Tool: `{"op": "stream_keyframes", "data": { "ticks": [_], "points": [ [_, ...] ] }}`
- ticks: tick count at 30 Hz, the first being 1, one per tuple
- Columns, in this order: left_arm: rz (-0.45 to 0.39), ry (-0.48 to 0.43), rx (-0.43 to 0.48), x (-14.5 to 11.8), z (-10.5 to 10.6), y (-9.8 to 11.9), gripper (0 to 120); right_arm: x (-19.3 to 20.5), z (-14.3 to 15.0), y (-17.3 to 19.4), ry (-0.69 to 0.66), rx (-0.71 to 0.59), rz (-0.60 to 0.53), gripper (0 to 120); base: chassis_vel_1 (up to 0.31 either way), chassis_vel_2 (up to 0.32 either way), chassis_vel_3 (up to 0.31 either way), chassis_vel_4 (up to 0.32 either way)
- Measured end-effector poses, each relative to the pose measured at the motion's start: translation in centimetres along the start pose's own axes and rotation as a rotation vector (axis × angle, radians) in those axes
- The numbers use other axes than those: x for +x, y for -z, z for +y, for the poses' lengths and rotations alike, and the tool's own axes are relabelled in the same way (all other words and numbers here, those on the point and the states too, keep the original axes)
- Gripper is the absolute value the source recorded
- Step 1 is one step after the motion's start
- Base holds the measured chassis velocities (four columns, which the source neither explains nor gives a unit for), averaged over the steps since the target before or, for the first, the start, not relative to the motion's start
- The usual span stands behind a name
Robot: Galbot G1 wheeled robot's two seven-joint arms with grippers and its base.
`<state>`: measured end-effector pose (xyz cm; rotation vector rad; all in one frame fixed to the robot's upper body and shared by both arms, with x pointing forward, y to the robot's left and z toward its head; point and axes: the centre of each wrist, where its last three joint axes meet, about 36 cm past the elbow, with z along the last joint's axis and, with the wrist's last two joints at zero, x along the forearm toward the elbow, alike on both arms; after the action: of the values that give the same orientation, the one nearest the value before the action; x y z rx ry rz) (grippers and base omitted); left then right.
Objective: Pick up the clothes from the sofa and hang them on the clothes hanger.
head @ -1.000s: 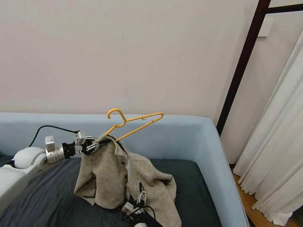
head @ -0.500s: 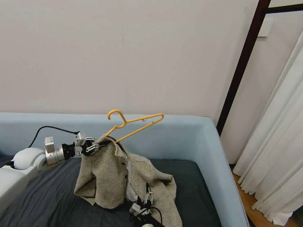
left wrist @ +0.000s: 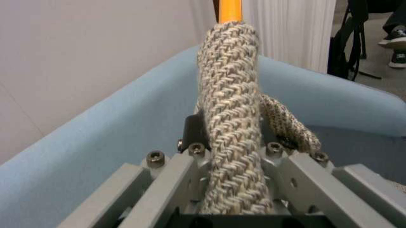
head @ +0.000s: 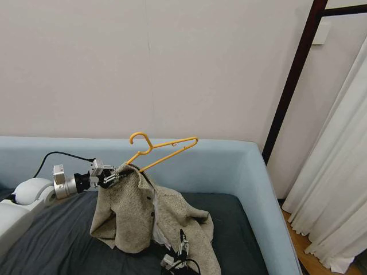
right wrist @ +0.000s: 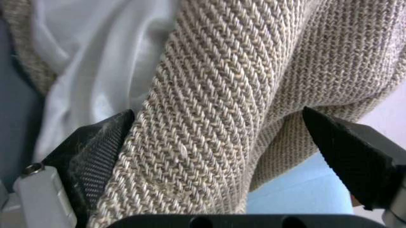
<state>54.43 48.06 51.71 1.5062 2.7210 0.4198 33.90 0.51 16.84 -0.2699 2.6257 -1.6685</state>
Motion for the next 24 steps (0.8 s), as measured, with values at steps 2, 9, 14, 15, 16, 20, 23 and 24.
{"op": "stream_keyframes", "data": {
  "ticks": [2, 9, 14, 15, 16, 20, 23, 24],
  "points": [
    [-0.001, 0.001, -0.002, 0.2, 0.0, 0.1, 7, -0.4, -0.5, -0.5, -0.029, 0.009, -0.006, 100, 0.000, 0.000, 0.000, 0.000],
    [-0.002, 0.008, -0.006, 0.7, 0.1, 0.3, 7, -0.8, -2.4, -2.6, -0.103, 0.026, -0.084, 100, 0.000, 0.000, 0.000, 0.000],
    [-0.001, 0.008, -0.005, 0.7, 0.0, 0.2, 7, -1.5, -3.4, -4.3, -0.144, 0.036, -0.152, 100, 0.000, 0.000, 0.000, 0.000],
    [-0.002, 0.008, -0.005, 0.7, 0.0, 0.2, 7, -1.7, -3.7, -4.6, -0.148, 0.022, -0.172, 100, 0.000, 0.000, 0.000, 0.000],
    [-0.002, 0.007, -0.005, 0.7, 0.0, 0.2, 7, -1.9, -3.9, -4.9, -0.147, 0.001, -0.193, 100, 0.000, 0.000, 0.000, 0.000],
    [-0.004, 0.007, -0.005, 0.7, 0.0, 0.2, 7, -2.5, -4.5, -5.3, -0.133, -0.053, -0.218, 100, 0.000, 0.000, 0.000, 0.000],
    [-0.003, 0.006, -0.006, 0.7, 0.0, 0.3, 7, -2.9, -4.9, -5.8, -0.110, -0.098, -0.237, 94, 0.000, 0.000, 0.000, 0.000],
    [-0.004, 0.006, -0.006, 0.7, 0.0, 0.3, 7, -3.0, -5.0, -6.0, -0.095, -0.125, -0.250, 91, 0.000, 0.000, 0.000, 0.000]
  ]
}}
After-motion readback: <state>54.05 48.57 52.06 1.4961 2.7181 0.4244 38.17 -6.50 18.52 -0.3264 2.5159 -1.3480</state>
